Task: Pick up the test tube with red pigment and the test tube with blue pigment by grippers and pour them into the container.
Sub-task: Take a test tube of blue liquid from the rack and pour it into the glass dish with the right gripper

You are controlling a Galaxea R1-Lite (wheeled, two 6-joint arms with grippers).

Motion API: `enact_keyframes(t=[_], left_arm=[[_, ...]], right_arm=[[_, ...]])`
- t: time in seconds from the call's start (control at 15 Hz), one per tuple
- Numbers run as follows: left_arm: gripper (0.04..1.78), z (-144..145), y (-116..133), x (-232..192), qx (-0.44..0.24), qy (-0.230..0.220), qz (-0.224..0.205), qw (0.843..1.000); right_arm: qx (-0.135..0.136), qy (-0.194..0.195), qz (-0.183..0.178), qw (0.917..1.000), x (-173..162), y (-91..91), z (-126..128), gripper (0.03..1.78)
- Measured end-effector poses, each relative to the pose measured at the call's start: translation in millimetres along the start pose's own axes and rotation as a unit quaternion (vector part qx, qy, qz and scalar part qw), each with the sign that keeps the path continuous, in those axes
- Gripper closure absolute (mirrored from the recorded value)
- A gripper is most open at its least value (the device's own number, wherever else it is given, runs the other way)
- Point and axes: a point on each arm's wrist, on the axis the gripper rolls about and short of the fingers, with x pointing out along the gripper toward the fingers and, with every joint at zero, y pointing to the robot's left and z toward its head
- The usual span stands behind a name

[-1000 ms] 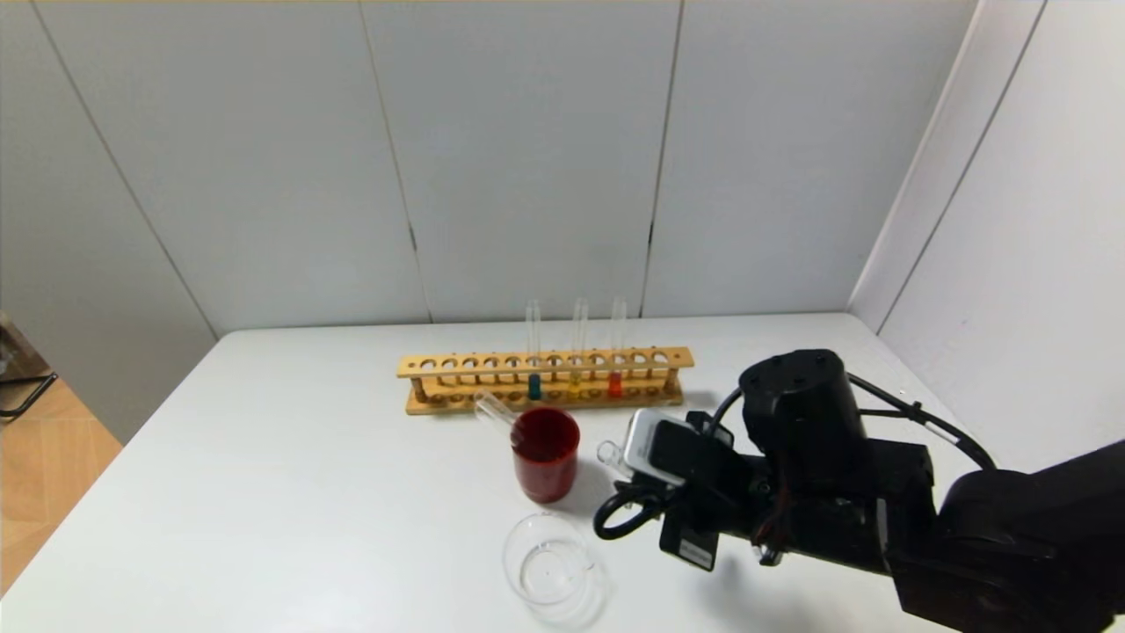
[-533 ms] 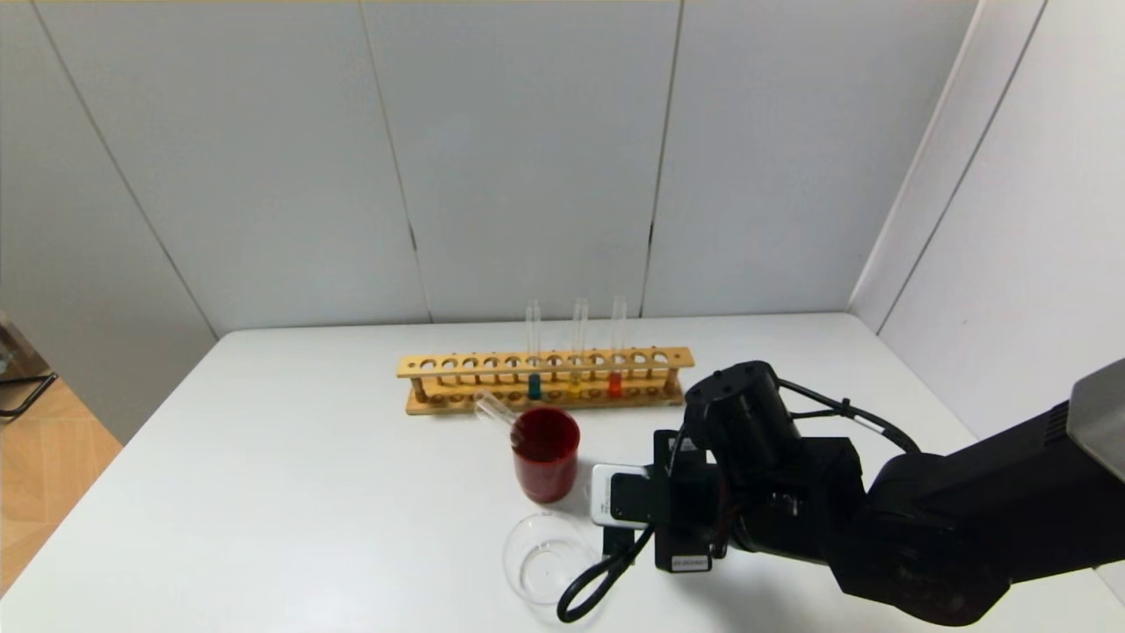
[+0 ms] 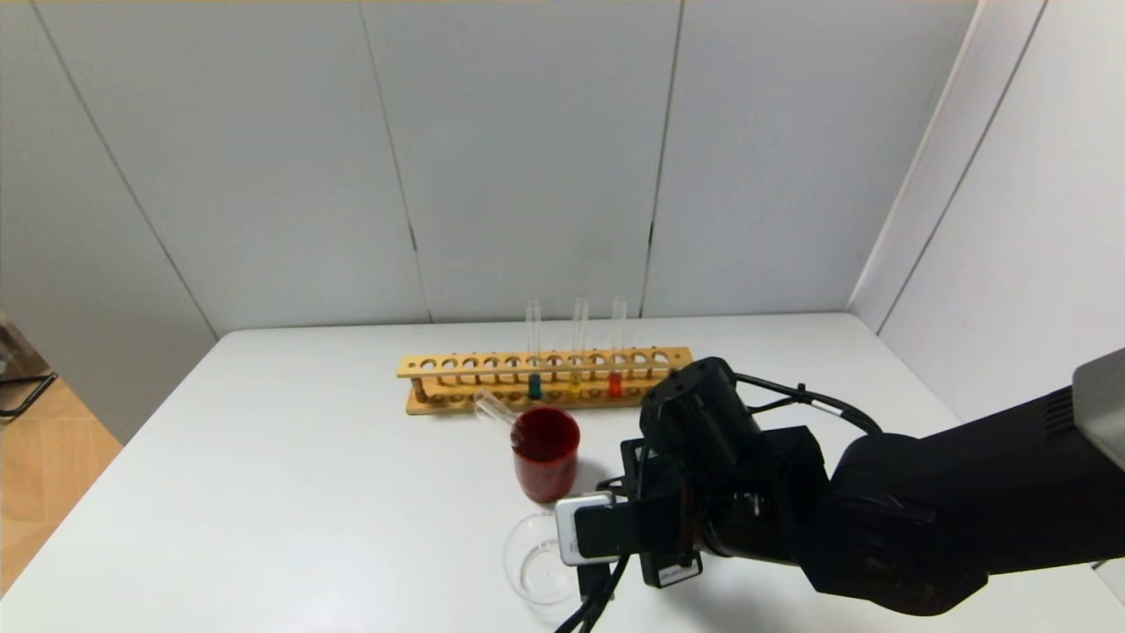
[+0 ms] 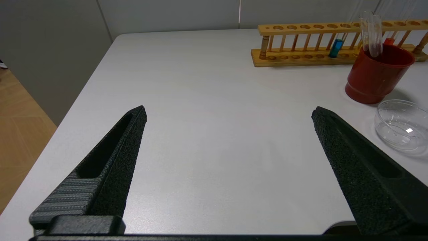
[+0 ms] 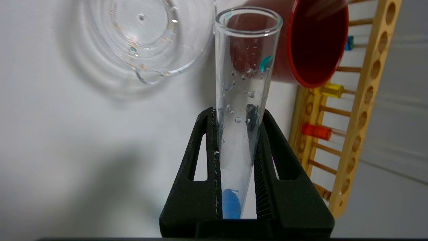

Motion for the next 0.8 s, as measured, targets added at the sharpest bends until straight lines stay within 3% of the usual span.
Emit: enact_keyframes(t=[0.4, 0.6, 0.8], left_arm=[[0.07, 0, 0, 0, 0.0, 0.0, 0.0, 1.0], [0.07, 0, 0, 0, 0.0, 0.0, 0.0, 1.0], [0.07, 0, 0, 0, 0.0, 0.0, 0.0, 1.0]], right_arm=[[-0.067, 0.037, 0.003, 0.997, 8, -2.1, 6, 1.45], [-0.088, 0.052, 0.019, 0.9946, 8, -4.4, 8, 1.45], [-0.108, 0.07, 0.007, 0.9917, 11, -8.6, 14, 1.45]])
